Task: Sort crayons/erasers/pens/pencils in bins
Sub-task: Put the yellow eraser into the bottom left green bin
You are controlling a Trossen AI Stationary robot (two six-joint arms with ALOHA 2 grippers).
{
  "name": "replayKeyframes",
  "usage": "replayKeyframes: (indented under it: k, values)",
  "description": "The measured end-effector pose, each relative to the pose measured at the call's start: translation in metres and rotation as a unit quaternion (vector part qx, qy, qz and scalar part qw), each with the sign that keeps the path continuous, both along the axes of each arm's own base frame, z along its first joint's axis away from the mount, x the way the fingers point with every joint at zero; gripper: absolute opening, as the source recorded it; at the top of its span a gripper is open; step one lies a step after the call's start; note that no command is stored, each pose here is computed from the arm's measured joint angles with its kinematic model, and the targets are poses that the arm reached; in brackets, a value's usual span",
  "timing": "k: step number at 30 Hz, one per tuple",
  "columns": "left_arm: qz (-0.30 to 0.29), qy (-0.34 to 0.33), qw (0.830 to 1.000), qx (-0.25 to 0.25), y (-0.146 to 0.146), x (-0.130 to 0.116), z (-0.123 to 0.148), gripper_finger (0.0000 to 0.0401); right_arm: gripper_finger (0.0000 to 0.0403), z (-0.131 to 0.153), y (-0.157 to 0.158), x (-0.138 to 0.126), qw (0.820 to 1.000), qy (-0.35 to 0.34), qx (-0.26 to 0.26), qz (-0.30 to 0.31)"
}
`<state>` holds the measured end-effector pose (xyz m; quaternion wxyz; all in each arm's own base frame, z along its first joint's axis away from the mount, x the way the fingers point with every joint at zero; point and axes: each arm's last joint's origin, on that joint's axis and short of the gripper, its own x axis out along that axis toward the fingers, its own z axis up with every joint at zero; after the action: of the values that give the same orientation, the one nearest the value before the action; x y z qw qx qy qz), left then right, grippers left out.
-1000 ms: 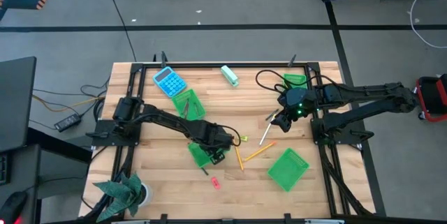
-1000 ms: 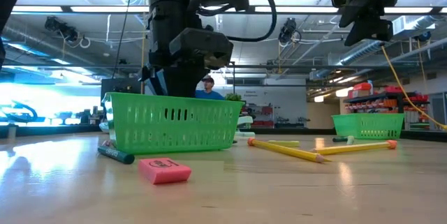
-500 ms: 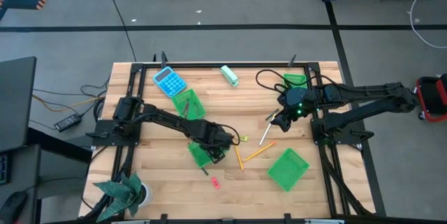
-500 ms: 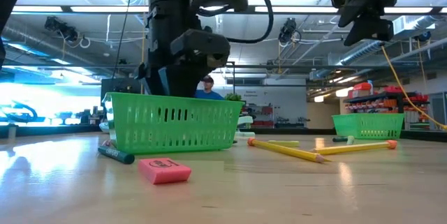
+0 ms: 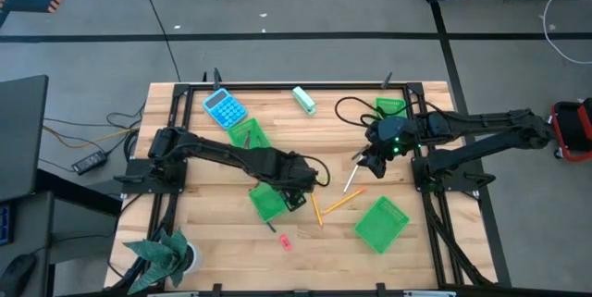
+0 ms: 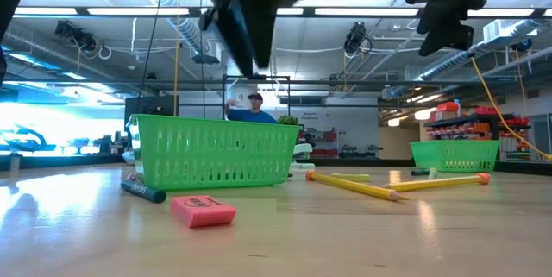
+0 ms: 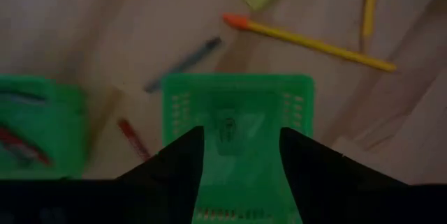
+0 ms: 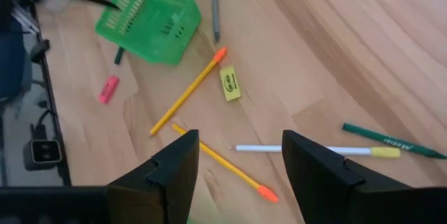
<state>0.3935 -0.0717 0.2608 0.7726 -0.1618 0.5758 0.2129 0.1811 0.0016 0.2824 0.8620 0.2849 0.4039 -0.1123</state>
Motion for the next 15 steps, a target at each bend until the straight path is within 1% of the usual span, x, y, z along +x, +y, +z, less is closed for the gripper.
replayKeyframes:
  k: [3, 8, 15]
  values:
    - [-0.006, -0.013, 1.0, 0.026, 0.002, 0.0, 0.025, 0.0193, 0.0211, -0.004, 0.002, 0.005, 1.0, 0.01, -0.003, 0.009]
    - [-0.013, -0.037, 0.998, 0.057, 0.001, -0.004, 0.063, 0.0193, 0.0211, -0.013, 0.01, 0.022, 0.999, 0.014, -0.011, 0.04]
    - [-0.017, -0.034, 0.994, 0.1, 0.0, -0.026, 0.11, 0.0188, 0.0211, -0.028, 0.017, 0.038, 0.998, 0.043, -0.008, 0.051]
